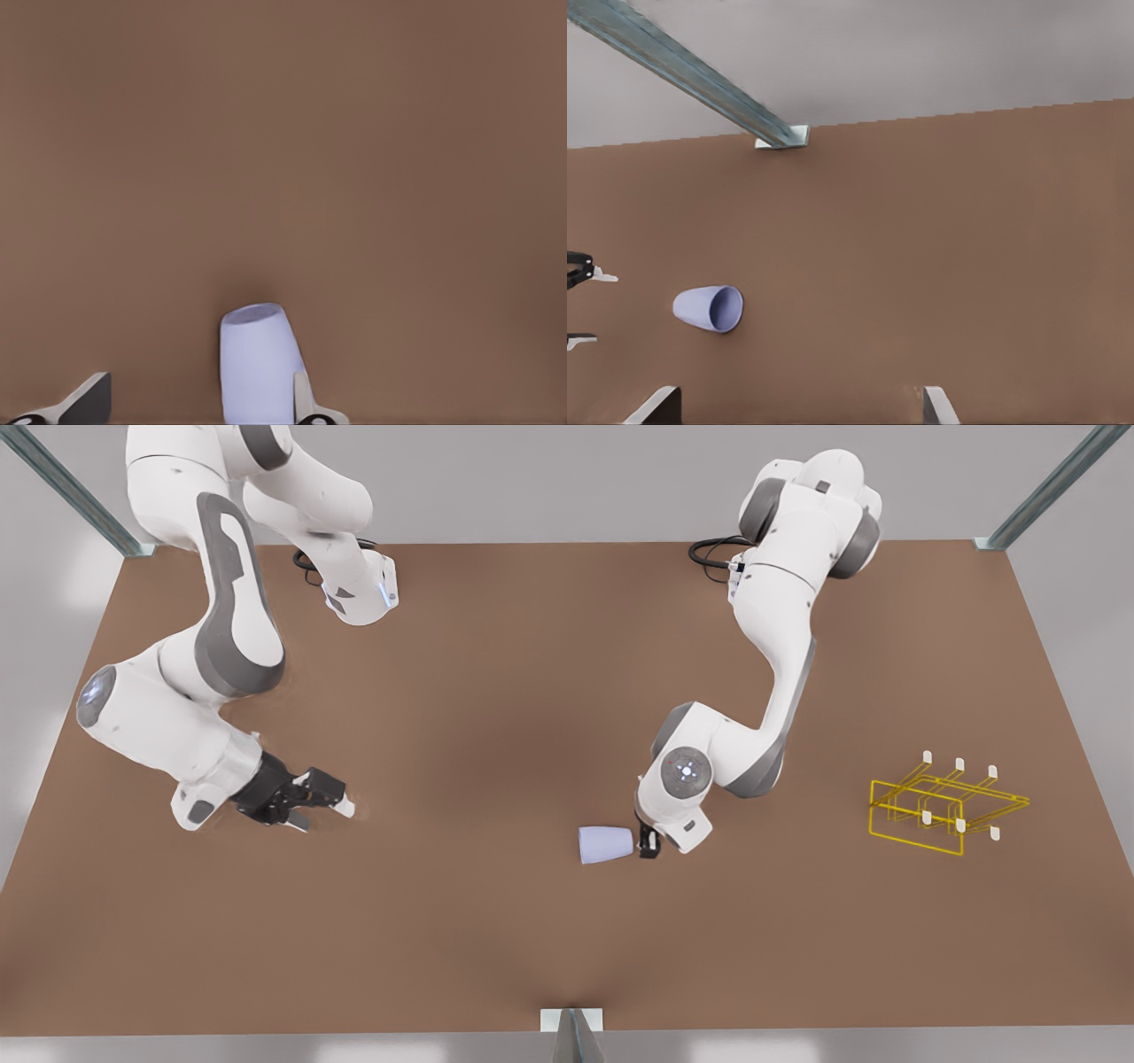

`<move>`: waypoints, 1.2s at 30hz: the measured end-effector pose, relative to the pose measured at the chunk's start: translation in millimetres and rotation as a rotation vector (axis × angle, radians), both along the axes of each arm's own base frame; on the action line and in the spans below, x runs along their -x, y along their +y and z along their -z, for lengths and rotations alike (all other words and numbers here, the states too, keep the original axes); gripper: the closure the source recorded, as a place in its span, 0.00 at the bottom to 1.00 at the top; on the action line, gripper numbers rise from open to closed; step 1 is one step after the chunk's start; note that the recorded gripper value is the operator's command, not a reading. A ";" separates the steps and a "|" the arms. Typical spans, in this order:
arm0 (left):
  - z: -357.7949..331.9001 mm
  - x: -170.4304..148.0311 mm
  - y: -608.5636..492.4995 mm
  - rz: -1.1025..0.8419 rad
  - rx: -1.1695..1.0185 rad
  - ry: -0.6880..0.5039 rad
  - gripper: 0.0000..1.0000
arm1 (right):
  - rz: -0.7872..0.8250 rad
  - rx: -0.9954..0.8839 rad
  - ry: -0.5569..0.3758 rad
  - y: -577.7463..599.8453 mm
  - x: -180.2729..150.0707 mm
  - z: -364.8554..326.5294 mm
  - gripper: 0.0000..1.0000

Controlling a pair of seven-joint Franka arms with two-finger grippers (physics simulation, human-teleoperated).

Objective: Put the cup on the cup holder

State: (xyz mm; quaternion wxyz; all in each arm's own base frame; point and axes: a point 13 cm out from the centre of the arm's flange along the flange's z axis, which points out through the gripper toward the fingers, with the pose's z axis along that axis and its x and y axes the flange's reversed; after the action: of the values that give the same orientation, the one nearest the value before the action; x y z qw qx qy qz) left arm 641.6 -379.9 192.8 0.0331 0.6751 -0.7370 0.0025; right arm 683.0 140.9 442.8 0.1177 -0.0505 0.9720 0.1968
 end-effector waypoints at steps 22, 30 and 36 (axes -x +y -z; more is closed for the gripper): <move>79.0 -4.0 -53.0 -0.159 0.011 -0.068 0.00 | 0.032 0.480 0.213 -129.6 43.7 -31.3 0.00; 85.8 -18.3 -59.3 -0.228 0.026 -0.098 0.00 | 0.037 0.492 0.207 -130.6 46.8 -42.6 0.00; 111.8 -10.0 -64.3 -0.240 0.005 -0.092 0.00 | 0.028 0.489 0.207 -124.1 47.8 -42.9 0.00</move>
State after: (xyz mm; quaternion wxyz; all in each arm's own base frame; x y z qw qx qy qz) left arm 651.6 -444.2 81.0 0.0004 0.7575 -0.6516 0.0394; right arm 635.1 16.8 485.7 0.0047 -0.0436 0.9982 -0.0415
